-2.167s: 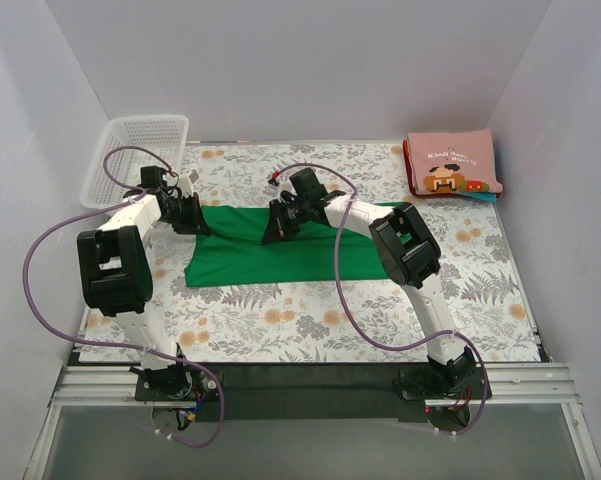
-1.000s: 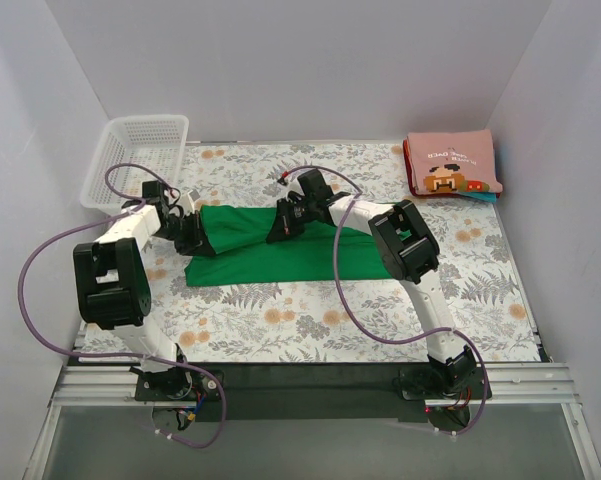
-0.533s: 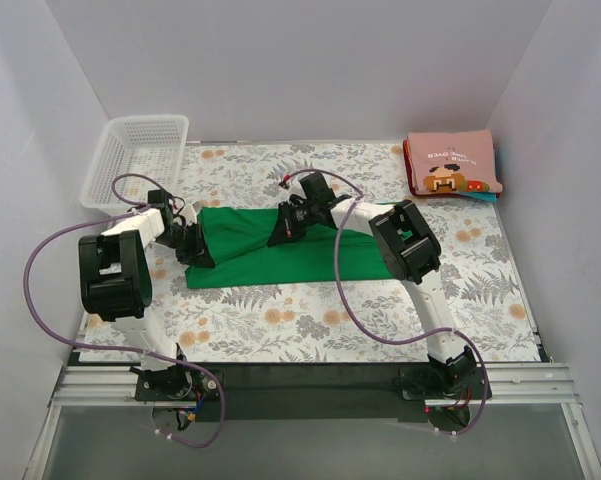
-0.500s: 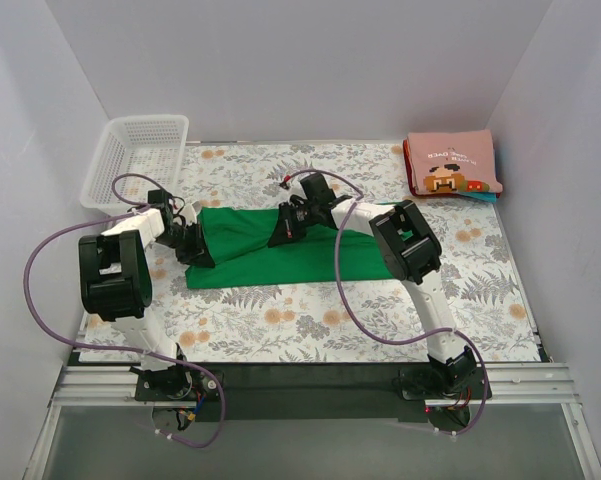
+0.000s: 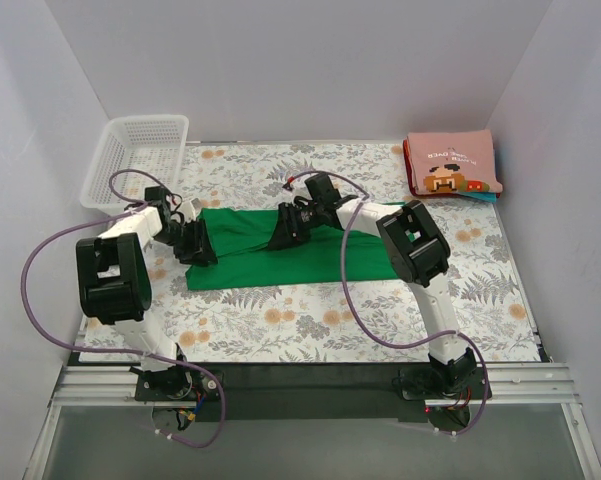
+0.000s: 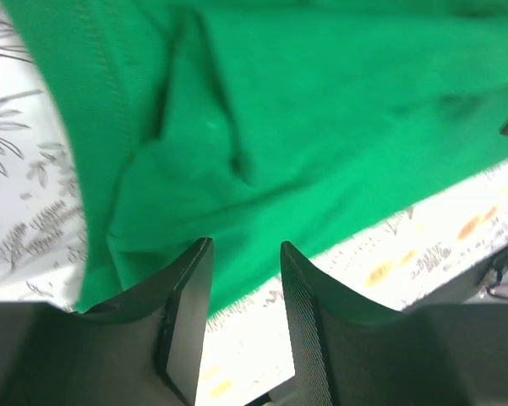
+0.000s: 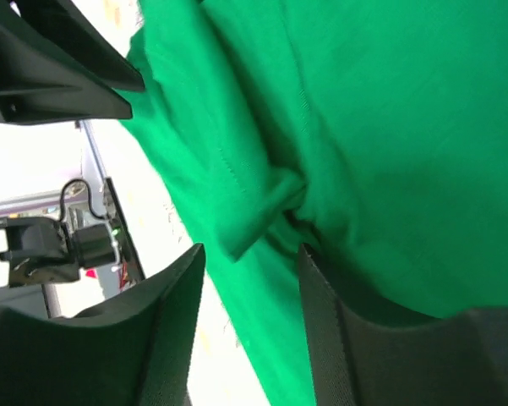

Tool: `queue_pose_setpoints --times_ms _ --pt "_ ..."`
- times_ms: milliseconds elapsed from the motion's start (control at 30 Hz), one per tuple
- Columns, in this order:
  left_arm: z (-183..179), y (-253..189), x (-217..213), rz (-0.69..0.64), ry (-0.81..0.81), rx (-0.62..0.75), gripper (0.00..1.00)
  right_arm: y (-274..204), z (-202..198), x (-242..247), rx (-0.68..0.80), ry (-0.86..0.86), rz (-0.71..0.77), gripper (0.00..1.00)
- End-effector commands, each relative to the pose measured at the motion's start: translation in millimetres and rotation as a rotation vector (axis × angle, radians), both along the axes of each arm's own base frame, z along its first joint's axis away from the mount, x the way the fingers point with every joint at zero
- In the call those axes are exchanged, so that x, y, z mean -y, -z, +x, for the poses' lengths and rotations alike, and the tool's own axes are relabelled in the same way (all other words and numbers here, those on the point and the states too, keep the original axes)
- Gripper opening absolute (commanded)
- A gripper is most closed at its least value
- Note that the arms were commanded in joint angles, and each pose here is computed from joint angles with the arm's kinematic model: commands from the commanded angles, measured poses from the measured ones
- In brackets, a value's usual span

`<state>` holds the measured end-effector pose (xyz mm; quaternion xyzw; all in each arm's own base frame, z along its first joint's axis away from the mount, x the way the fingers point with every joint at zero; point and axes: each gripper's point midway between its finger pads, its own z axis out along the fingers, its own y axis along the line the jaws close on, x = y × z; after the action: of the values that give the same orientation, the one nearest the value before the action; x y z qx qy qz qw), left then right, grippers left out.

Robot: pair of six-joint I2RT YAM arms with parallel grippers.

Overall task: Fold and stack the t-shirts
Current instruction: Fold the tshirt

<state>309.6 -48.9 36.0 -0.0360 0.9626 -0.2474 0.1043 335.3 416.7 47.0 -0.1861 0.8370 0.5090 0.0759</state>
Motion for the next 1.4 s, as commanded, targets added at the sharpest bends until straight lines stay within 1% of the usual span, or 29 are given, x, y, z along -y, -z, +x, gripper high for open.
queue_pose_setpoints --times_ms 0,100,200,267,333,367,467,500,633,700,733,833,867,967,1000,1033,1100,1133,1167,1200,1233,1267,1300,1367 --pt "10.7 -57.8 6.3 -0.052 0.07 0.183 0.37 -47.1 -4.3 2.0 0.066 -0.036 0.067 0.56" --pt "18.1 -81.0 10.9 -0.081 0.078 0.255 0.35 -59.9 -0.4 5.1 0.137 -0.041 0.06 0.52" --pt "26.3 -90.9 15.6 -0.117 0.074 0.298 0.3 -63.7 5.4 8.7 0.192 -0.029 0.027 0.38" --pt "34.5 -90.0 18.5 -0.139 0.07 0.318 0.25 -69.3 7.0 6.0 0.221 -0.035 0.033 0.31" --pt "40.3 -79.4 20.0 -0.158 0.043 0.284 0.22 -72.9 10.0 -2.9 0.246 -0.045 0.043 0.28" --pt "45.5 -75.1 19.9 -0.162 0.036 0.288 0.21 -71.7 10.3 -7.5 0.246 -0.053 0.046 0.26" --pt "54.0 -63.8 19.1 -0.161 0.006 0.268 0.2 -60.1 15.0 -20.6 0.207 -0.074 0.064 0.21" --pt "57.5 -62.3 19.9 -0.158 0.004 0.274 0.2 -43.1 15.2 -22.2 0.179 -0.077 0.05 0.21" --pt "62.4 -44.3 21.5 -0.127 -0.012 0.243 0.21 -12.3 18.6 -21.6 0.152 -0.073 0.013 0.15" --pt "62.3 -28.2 19.1 -0.106 -0.032 0.209 0.2 1.6 20.9 -19.0 0.157 -0.069 -0.012 0.14" --pt "60.5 -14.6 17.2 -0.093 -0.05 0.17 0.19 6.9 24.4 -16.9 0.163 -0.062 -0.022 0.13" --pt "54.9 8.3 18.5 -0.078 -0.07 0.097 0.17 7.4 39.3 -7.9 0.183 -0.041 -0.023 0.13" --pt "55.4 11.9 16.9 -0.068 -0.074 0.091 0.17 6.5 42.0 -5.1 0.182 -0.036 -0.022 0.13" --pt "60.6 24.1 9.8 -0.019 -0.087 0.075 0.16 -15.4 51.8 8.0 0.2 -0.03 0.013 0.17" --pt "63.2 25.3 8.0 -0.009 -0.09 0.076 0.16 -23.8 53.9 12.8 0.215 -0.034 0.022 0.21" --pt "66.3 26.3 5.5 0.005 -0.093 0.081 0.16 -42.6 54.6 20.0 0.23 -0.037 0.032 0.23" --pt "76.4 27.6 1.6 0.036 -0.089 0.098 0.16 -58.7 68.3 43.6 0.296 -0.032 0.024 0.27" --pt "80.8 28.0 0.4 0.042 -0.088 0.106 0.16 -74.5 69.4 57.1 0.315 -0.019 0.001 0.28" --pt "84.1 27.7 2.2 0.047 -0.078 0.113 0.16 -76.6 78.2 76.6 0.336 0.006 -0.028 0.29" --pt "95.0 24.6 -0.7 0.072 -0.067 0.142 0.16 -78.8 83.2 91.3 0.389 0.002 -0.056 0.29" --pt "100.0 23.3 0.4 0.086 -0.055 0.156 0.16 -83.0 83.3 110.3 0.411 0.017 -0.116 0.29" --pt "106.6 20.6 4.8 0.106 -0.033 0.177 0.17 -76.7 86.9 132.6 0.404 0.046 -0.168 0.29" --pt "119.2 15.0 2.5 0.141 -0.022 0.213 0.16 -70.0 89.5 150.9 0.475 0.012 -0.225 0.28" --pt "132.9 13.3 4.6 0.173 -0.004 0.24 0.17 -61.3 91.2 192.8 0.49 0.039 -0.37 0.28"
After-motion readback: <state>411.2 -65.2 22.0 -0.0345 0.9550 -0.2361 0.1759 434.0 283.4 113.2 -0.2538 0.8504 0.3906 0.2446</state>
